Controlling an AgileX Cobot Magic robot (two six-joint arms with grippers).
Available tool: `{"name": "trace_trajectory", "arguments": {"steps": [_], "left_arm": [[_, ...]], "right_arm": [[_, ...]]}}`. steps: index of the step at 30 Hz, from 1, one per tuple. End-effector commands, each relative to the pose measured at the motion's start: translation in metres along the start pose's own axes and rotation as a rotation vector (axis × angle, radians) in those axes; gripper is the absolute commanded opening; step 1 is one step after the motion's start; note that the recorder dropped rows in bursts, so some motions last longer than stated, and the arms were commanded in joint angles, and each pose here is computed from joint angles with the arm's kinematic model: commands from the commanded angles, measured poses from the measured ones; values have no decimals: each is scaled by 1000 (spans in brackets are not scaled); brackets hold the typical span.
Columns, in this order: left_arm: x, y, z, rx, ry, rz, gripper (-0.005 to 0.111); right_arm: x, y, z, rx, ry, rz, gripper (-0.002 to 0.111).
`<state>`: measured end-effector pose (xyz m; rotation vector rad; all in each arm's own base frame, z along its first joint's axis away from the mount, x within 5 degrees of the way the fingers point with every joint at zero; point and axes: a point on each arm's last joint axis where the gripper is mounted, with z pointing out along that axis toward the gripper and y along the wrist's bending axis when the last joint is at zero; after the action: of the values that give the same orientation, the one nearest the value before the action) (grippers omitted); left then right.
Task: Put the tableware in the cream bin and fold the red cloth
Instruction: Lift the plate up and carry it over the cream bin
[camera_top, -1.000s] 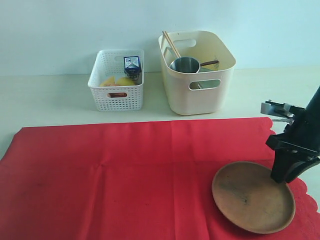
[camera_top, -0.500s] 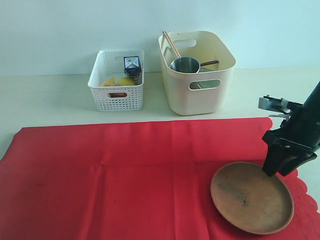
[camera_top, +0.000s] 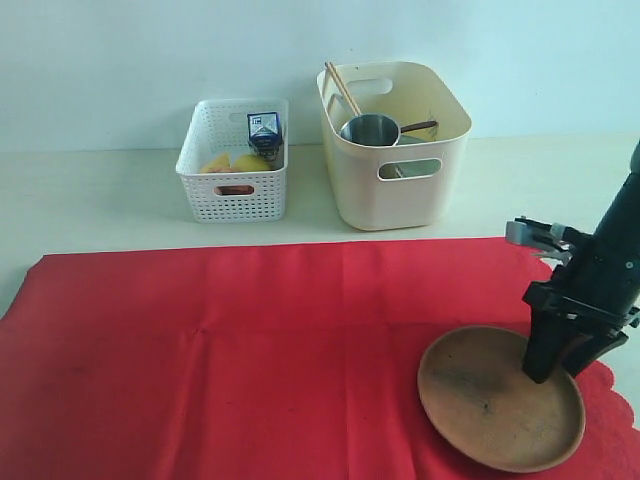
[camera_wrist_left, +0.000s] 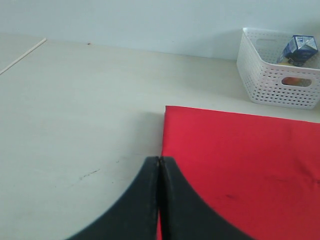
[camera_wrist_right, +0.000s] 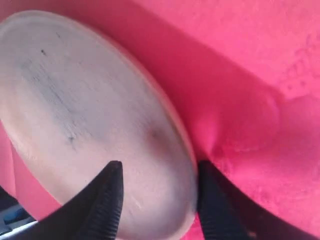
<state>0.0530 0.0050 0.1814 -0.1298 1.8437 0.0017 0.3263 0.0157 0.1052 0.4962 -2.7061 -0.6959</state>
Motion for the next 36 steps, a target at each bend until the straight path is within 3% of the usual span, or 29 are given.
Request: {"name": "trace_trajectory", "arguments": {"steps": [1, 5, 6, 13, 29, 36], "left_arm": [[0, 0, 0, 4, -11, -1, 1], [0, 0, 0, 4, -11, -1, 1], [0, 0, 0, 4, -11, -1, 1], [0, 0, 0, 4, -11, -1, 1], [0, 0, 0, 4, -11, -1, 1], [0, 0, 0, 4, -11, -1, 1]], "right_arm": [[-3, 0, 8, 14, 28, -31, 30], [-2, -4, 8, 82, 49, -37, 1], [-3, -6, 7, 103, 49, -24, 0], [-13, 2, -24, 177, -82, 19, 0], [5, 111, -122, -128, -659, -327, 0], [5, 126, -156, -72, -864, -320, 0]]}}
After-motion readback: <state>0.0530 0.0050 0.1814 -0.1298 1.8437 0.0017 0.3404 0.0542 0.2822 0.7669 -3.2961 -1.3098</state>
